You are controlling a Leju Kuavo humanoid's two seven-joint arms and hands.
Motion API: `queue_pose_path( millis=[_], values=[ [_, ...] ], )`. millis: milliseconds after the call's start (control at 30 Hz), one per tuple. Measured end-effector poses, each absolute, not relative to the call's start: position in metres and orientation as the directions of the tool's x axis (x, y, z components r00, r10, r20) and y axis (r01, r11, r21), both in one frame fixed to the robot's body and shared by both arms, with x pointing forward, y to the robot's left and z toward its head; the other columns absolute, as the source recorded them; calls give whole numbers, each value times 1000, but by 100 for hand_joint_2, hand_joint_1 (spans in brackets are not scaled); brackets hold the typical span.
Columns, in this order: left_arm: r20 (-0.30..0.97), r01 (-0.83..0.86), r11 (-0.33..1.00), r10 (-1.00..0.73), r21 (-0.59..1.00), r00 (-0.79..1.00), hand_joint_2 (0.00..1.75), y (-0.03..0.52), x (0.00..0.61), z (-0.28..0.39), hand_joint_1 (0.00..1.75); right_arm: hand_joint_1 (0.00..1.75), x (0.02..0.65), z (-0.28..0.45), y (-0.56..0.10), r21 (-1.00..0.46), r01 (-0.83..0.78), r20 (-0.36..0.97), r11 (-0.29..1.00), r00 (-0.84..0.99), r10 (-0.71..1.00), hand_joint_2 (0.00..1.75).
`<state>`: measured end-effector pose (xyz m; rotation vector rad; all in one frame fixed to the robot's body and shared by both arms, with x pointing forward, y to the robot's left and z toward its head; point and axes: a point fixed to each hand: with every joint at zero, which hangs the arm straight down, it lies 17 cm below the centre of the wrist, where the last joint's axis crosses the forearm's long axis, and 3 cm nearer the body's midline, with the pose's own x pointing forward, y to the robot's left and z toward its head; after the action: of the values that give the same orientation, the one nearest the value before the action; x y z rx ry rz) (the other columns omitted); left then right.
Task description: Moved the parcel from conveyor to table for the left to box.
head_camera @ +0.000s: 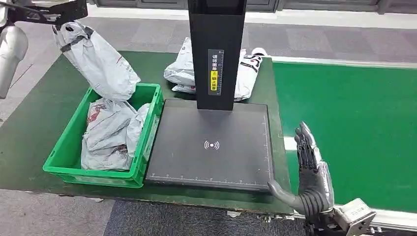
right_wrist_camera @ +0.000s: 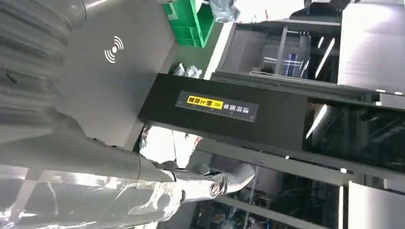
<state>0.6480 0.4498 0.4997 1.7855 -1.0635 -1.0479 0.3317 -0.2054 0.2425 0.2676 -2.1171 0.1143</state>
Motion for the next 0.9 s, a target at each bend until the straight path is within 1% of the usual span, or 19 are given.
queue_pose_path(
  millis=[100,200,300,500,567,600,667,767,800,833,900],
  values=[
    [-300,-214,-395,-879,893,370,0,477,644,494,0,0,333,244,-206,27,-237,844,971,-515,-149,175],
    [-341,-103,-404,-863,909,373,0,500,643,473,0,0,334,246,-206,28,-237,841,971,-520,-151,175],
    [-354,-58,-404,-855,913,379,0,510,643,461,0,0,335,247,-206,29,-238,840,971,-521,-152,175],
    [-361,-30,-403,-847,915,390,0,519,641,453,0,0,336,246,-206,29,-238,840,971,-521,-153,175],
    [-354,6,-378,-863,926,361,0,518,643,444,0,0,336,246,-206,30,-238,840,971,-521,-154,175],
    [-338,50,-340,-888,939,311,0,513,644,432,0,0,336,246,-206,31,-237,838,971,-523,-154,175],
    [-263,194,-235,-956,952,131,0,483,646,395,0,0,334,246,-208,39,-237,835,971,-526,-162,175],
    [-79,408,-147,-981,901,-179,0,426,626,348,0,0,330,243,-206,45,-257,835,965,-522,-178,175],
    [-18,426,-132,-965,895,-261,0,411,619,348,0,0,330,241,-205,45,-266,836,963,-517,-182,175],
    [28,401,-129,-931,907,-363,0,388,613,358,0,0,330,239,-204,45,-277,839,960,-511,-187,175],
    [73,349,-110,-878,931,-473,0,361,601,381,0,0,330,236,-203,50,-286,844,957,-500,-194,175]
  ],
)
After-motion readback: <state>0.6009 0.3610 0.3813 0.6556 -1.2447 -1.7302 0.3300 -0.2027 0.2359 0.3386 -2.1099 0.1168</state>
